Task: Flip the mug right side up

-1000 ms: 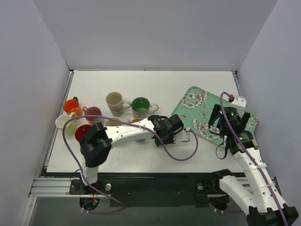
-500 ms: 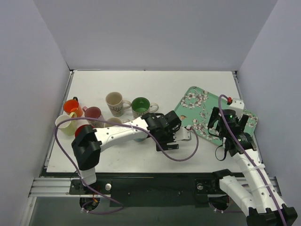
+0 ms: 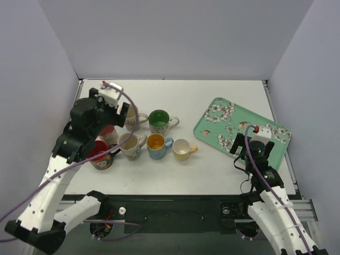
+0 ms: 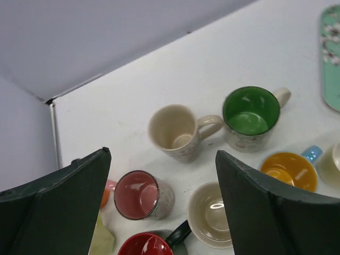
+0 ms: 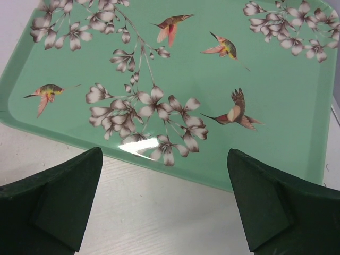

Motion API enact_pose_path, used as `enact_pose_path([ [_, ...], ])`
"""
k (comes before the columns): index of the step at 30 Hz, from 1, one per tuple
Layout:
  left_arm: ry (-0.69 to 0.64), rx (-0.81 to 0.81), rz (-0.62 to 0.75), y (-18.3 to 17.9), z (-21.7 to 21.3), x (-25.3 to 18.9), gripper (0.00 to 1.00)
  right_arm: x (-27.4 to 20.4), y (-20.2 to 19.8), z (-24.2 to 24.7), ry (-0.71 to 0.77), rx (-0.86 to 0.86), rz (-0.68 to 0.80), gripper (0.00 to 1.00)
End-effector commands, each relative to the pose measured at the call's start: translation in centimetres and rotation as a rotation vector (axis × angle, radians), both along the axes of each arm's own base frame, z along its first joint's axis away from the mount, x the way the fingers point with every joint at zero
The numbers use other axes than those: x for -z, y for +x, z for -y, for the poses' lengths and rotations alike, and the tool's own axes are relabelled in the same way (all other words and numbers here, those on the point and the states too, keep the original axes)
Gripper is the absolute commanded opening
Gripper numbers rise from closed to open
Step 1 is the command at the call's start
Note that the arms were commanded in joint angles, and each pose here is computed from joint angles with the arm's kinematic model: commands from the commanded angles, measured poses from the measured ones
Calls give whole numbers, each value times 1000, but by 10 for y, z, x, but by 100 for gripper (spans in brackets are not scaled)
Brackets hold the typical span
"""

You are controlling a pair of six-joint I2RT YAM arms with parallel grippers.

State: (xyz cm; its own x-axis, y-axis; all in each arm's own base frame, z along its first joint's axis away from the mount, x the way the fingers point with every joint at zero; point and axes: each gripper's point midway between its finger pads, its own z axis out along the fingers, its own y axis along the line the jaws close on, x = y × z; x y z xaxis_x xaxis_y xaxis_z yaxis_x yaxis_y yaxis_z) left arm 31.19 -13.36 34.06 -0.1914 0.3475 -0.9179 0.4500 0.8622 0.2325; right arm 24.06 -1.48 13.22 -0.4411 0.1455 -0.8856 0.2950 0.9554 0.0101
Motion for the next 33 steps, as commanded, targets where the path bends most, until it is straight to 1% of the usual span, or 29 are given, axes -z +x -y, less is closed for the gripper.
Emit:
enact_pose_path([
  [1,-84,-305,87,7,-64,18,91,-6,9,-9,60,-23,94,97],
  [2,-116,-327,118,5,-70,18,91,-7,8,-11,65,-34,96,97],
  [3,-105,-367,85,6,-82,45,91,-5,7,-13,71,-46,90,97],
  [4,-143,-386,122,3,-88,41,91,-6,6,-13,76,-42,96,97],
  [5,-140,-419,101,2,-99,62,92,-7,5,-14,80,-47,99,97],
  [6,-163,-436,117,-2,-105,69,92,-6,4,-15,88,-47,104,97],
  [9,-195,-488,172,-9,-122,80,93,-5,3,-17,106,-54,127,97],
  [12,-223,-585,218,-15,-139,92,94,-8,3,-17,110,-54,146,97],
  [13,-231,-594,249,-16,-142,90,94,-7,3,-17,113,-51,147,97],
  [14,-231,-603,246,-17,-143,98,94,-8,4,-17,114,-50,147,97],
  [15,-231,-599,250,-18,-143,102,94,-8,4,-17,115,-50,146,97],
  [18,-209,-585,207,-19,-140,128,94,-4,3,-17,114,-50,125,97],
  [22,-187,-600,180,-20,-143,149,94,-3,5,-18,118,-46,122,97],
  [26,-201,-581,165,-19,-139,162,94,1,6,-17,119,-41,113,97],
  [30,-203,-594,153,-19,-140,164,94,3,6,-18,121,-42,104,97],
  [32,-196,-564,133,-21,-135,167,94,2,6,-19,123,-43,106,97],
  [33,-190,-521,108,-22,-128,173,94,4,6,-19,123,-44,98,97],
])
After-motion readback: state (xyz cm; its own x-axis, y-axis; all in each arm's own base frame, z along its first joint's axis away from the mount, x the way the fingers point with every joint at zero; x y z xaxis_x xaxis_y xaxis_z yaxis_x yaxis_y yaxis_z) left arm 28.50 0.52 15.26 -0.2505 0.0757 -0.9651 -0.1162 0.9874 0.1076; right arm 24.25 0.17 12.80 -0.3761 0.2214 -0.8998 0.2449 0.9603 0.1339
